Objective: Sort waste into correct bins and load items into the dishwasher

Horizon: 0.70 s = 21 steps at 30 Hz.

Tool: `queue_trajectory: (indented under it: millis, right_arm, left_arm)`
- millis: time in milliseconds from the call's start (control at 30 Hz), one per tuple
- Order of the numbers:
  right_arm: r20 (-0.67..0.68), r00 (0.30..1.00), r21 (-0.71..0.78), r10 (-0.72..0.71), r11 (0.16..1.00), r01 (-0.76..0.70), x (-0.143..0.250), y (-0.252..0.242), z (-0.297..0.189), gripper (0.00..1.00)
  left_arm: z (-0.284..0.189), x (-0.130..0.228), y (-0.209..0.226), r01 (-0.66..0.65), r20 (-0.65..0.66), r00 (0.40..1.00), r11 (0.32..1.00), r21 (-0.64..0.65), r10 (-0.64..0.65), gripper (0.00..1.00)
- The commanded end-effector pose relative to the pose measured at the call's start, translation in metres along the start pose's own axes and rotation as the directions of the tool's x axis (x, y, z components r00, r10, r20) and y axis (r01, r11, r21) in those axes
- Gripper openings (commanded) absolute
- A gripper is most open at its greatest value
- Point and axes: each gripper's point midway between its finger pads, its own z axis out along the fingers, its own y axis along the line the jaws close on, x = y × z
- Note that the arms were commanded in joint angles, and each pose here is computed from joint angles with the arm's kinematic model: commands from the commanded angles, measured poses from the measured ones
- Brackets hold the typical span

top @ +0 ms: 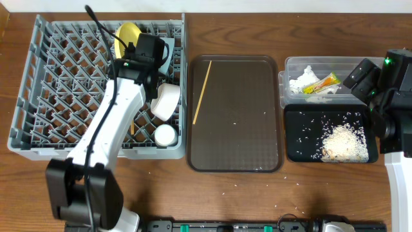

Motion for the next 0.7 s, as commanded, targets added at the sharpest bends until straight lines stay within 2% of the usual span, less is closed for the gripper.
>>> queue_trajectory:
  millis: [0, 33, 133, 233, 367, 433, 467, 533, 667]
  right_arm:
    - [-0.002, 1.0, 0.012, 0.015, 1.0, -0.015, 0.001, -0.003, 0.002, 0.99]
    - [-0.002, 1.0, 0.012, 0.015, 1.0, -0.015, 0.001, -0.003, 0.002, 0.99]
    - [-0.002, 1.0, 0.012, 0.015, 1.0, -0.015, 0.001, -0.003, 0.002, 0.99]
    - [-0.002, 1.0, 0.012, 0.015, 1.0, -0.015, 0.001, -0.003, 0.002, 0.99]
    - [-0.002, 1.0, 0.012, 0.015, 1.0, -0.015, 0.001, -0.003, 0.002, 0.99]
    - [-0.002, 1.0, 0.012, 0.015, 1.0, -0.015, 0.001, -0.003, 0.002, 0.99]
    - [-0.002, 1.0, 0.012, 0.015, 1.0, -0.015, 0.001, -0.003, 0.002, 0.99]
    - [-0.002, 1.0, 0.012, 0.015, 1.0, -0.015, 0.001, -0.003, 0.002, 0.99]
    - [-0.003, 1.0, 0.012, 0.014, 1.0, -0.014, 0.001, -0.003, 0.002, 0.99]
  left_arm:
    - [0.029, 0.015, -0.007, -0.064, -0.089, 0.994, 0.998, -0.005, 0.063, 0.07]
    - [0.034, 0.016, -0.009, -0.069, -0.1, 0.993, 0.998, -0.006, 0.068, 0.08]
    - [0.033, 0.013, -0.009, -0.065, -0.091, 0.994, 0.998, -0.005, 0.064, 0.24]
    - [0.024, 0.005, -0.009, -0.057, -0.064, 0.996, 0.998, 0.001, 0.057, 0.27]
    - [-0.019, -0.024, -0.012, -0.035, 0.067, 0.997, 0.999, 0.04, 0.033, 0.32]
    - [-0.051, -0.041, -0.028, -0.038, 0.154, 0.988, 0.99, 0.134, 0.017, 0.34]
    - [-0.076, -0.051, -0.05, -0.062, 0.22, 0.976, 0.969, 0.24, 0.008, 0.34]
    - [-0.102, -0.057, -0.085, -0.119, 0.289, 0.957, 0.923, 0.367, 0.008, 0.35]
    - [-0.115, -0.054, -0.157, -0.221, 0.339, 0.939, 0.869, 0.443, 0.065, 0.38]
